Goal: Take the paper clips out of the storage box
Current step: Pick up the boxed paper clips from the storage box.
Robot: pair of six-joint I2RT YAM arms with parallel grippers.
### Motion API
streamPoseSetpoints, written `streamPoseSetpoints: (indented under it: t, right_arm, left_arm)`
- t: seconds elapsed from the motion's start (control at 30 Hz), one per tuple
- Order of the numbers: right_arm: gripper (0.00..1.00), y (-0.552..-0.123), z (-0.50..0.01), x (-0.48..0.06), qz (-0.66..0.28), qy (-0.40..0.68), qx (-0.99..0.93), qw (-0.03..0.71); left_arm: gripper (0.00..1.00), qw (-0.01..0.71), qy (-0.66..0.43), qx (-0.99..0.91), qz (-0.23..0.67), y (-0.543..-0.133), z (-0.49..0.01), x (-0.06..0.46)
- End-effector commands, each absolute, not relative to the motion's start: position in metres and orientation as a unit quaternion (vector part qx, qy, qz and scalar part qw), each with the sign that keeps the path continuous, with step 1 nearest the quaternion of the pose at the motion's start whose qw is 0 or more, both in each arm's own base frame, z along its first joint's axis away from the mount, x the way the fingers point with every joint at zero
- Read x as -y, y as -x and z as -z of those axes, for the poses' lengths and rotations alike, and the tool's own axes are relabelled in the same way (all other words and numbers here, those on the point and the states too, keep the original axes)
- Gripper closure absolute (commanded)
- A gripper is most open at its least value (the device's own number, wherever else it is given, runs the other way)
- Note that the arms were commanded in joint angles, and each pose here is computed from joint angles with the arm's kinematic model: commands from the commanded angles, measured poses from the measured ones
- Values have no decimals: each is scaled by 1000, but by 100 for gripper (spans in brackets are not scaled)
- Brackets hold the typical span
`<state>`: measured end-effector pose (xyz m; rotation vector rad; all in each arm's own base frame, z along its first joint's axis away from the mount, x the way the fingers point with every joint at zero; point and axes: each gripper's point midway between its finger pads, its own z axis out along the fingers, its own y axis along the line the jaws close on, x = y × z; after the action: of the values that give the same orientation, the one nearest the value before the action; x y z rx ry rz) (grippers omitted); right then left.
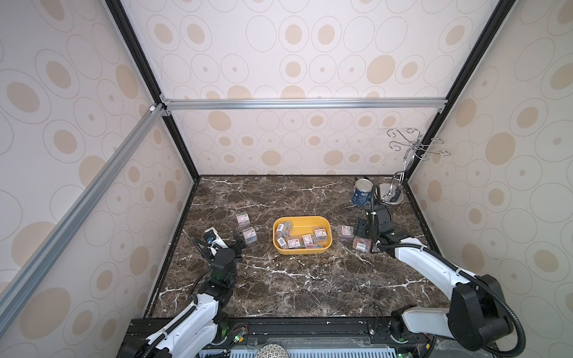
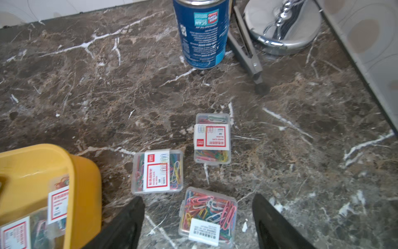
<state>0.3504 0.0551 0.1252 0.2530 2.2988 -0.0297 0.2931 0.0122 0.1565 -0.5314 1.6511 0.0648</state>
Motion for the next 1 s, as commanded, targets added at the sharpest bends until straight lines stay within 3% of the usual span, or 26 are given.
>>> streamPoseSetpoints:
  t: [0.0,0.17,0.4,0.7,0.97]
  right_arm:
    - [18,-353,-125,-43,32,-106,-887,448]
    - [16,-364,-106,-58,14,-84,-905,417]
    - [22,-375,-90,-58,56,-84,-922,374]
    - [21,-374,-93,-63,57,-74,-916,389]
    - [21,-373,-95,-65,71,-69,-914,393]
  left_arm:
    - [0,648,243,-721,-31,-293,-159,-16]
    - [0,648,241,-722,-28,-293,-158,-15]
    - [0,630,236,-740,-8,-299,-159,-6]
    - [0,600,182,-761,166,-324,-214,63]
    - [0,560,113,-798,189,-347,-212,135]
